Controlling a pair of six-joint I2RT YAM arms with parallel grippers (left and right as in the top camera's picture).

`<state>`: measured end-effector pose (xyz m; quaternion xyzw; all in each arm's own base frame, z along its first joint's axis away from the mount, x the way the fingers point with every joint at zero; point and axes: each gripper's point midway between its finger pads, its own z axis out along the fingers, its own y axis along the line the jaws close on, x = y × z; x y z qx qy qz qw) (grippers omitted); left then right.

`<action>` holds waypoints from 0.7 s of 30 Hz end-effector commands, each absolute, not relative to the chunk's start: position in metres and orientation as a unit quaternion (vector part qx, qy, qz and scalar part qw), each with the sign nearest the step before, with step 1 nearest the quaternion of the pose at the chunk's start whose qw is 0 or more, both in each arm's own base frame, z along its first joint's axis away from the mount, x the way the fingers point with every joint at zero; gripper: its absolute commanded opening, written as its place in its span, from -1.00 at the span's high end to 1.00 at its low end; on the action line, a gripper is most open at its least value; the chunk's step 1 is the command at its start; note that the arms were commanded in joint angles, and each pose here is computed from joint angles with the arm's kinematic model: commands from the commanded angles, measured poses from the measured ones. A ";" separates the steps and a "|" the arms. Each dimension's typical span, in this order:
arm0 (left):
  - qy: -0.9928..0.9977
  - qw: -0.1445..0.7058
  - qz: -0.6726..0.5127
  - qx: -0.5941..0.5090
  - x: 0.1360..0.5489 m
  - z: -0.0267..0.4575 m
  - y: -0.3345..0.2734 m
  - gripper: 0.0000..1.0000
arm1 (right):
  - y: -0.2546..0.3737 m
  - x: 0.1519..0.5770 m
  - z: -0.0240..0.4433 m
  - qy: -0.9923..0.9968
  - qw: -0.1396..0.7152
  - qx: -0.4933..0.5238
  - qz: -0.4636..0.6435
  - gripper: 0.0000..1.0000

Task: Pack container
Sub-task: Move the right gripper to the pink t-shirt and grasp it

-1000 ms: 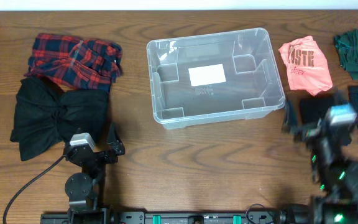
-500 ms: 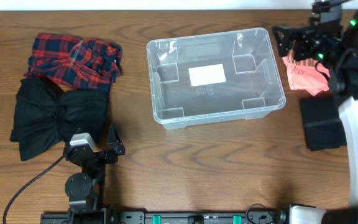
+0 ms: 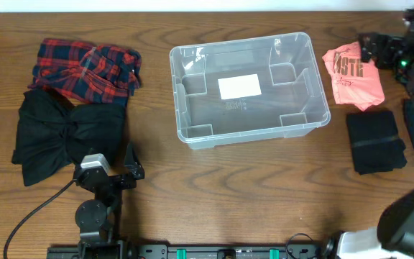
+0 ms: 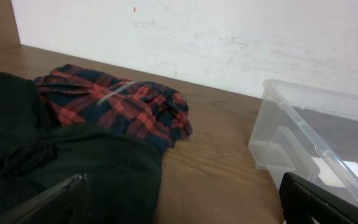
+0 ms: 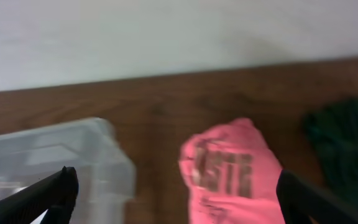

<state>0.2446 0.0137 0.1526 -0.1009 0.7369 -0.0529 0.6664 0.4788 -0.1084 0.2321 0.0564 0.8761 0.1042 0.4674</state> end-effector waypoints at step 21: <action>0.753 0.649 -0.044 -0.098 0.244 0.137 0.015 -0.96 | -0.175 0.494 0.050 0.892 0.381 0.108 0.218 -0.97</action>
